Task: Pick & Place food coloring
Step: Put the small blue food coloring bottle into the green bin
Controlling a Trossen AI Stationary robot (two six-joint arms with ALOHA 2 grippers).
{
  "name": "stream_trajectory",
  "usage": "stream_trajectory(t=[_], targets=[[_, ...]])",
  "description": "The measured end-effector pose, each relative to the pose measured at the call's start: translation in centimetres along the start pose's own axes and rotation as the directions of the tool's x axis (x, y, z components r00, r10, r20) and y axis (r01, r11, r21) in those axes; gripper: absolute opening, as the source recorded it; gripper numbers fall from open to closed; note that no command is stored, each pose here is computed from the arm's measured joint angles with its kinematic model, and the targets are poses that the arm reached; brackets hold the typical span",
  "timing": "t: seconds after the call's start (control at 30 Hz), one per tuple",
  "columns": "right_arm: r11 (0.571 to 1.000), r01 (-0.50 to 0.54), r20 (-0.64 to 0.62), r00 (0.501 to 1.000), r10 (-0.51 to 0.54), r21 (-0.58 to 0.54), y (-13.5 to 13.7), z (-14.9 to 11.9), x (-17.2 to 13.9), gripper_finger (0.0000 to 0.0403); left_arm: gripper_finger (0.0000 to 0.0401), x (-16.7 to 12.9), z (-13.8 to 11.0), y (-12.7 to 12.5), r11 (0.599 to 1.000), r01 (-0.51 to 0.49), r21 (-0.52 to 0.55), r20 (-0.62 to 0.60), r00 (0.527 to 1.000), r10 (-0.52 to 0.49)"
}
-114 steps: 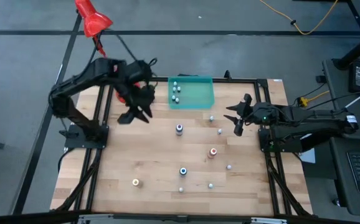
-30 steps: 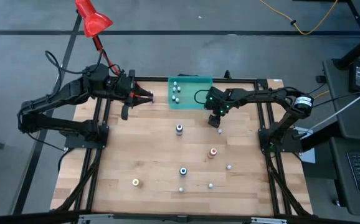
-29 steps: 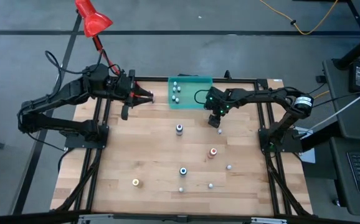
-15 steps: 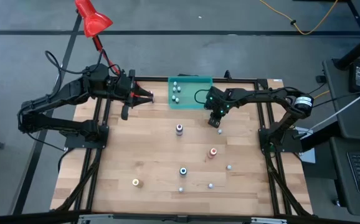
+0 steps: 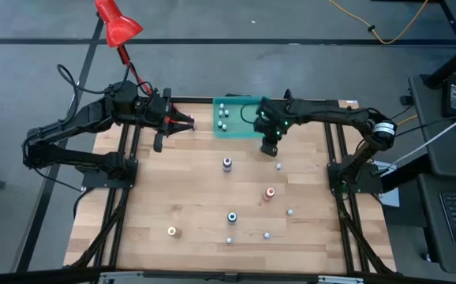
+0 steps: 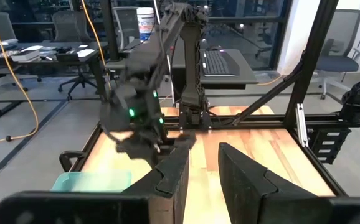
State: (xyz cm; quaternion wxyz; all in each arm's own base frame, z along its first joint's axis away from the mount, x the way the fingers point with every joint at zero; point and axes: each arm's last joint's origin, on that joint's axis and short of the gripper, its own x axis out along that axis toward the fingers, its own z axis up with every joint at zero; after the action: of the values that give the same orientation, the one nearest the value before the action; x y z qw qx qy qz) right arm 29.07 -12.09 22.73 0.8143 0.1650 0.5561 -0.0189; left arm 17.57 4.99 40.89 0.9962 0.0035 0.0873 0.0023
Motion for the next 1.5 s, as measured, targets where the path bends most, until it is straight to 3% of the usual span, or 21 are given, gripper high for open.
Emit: stream_trajectory(t=[0.23, 0.43, 0.6, 0.8, 1.03, 1.5], targets=[[0.983, 0.115, 0.189, 0.978, -0.088, -0.141, 1.2, 4.6, -6.9, 0.0060, 0.0082, 0.0, 0.0, 0.0, 1.000, 0.000, 0.000, 0.000, 1.000, 0.000], [0.975, 0.168, 0.301, 0.946, -0.118, -0.145, 0.9, 6.1, -11.3, 0.0061, 0.0082, 0.0, 0.0, 0.0, 1.000, 0.000, 0.000, 0.000, 1.000, 0.000], [0.966, 0.220, 0.346, 0.924, -0.163, -0.133, -0.7, 7.2, -12.7, 0.0061, 0.0082, 0.0, 0.0, 0.0, 1.000, 0.000, 0.000, 0.000, 1.000, 0.000], [0.962, 0.233, 0.304, 0.935, -0.182, -0.140, -3.7, 10.8, -11.2, 0.0064, 0.0082, 0.0, 0.0, 0.1, 1.000, -0.009, 0.000, -0.001, 1.000, 0.009], [0.963, 0.224, 0.271, 0.946, -0.178, -0.152, -6.4, 14.4, -7.0, 0.0064, 0.0082, 0.0, 0.0, 0.1, 1.000, -0.012, -0.014, -0.001, 1.000, 0.012], [0.980, 0.157, 0.088, 0.985, -0.146, -0.126, -9.4, 15.0, 2.1, 0.0069, 0.0082, 0.0, 0.0, 0.1, 1.000, -0.012, -0.017, -0.001, 1.000, 0.012]])
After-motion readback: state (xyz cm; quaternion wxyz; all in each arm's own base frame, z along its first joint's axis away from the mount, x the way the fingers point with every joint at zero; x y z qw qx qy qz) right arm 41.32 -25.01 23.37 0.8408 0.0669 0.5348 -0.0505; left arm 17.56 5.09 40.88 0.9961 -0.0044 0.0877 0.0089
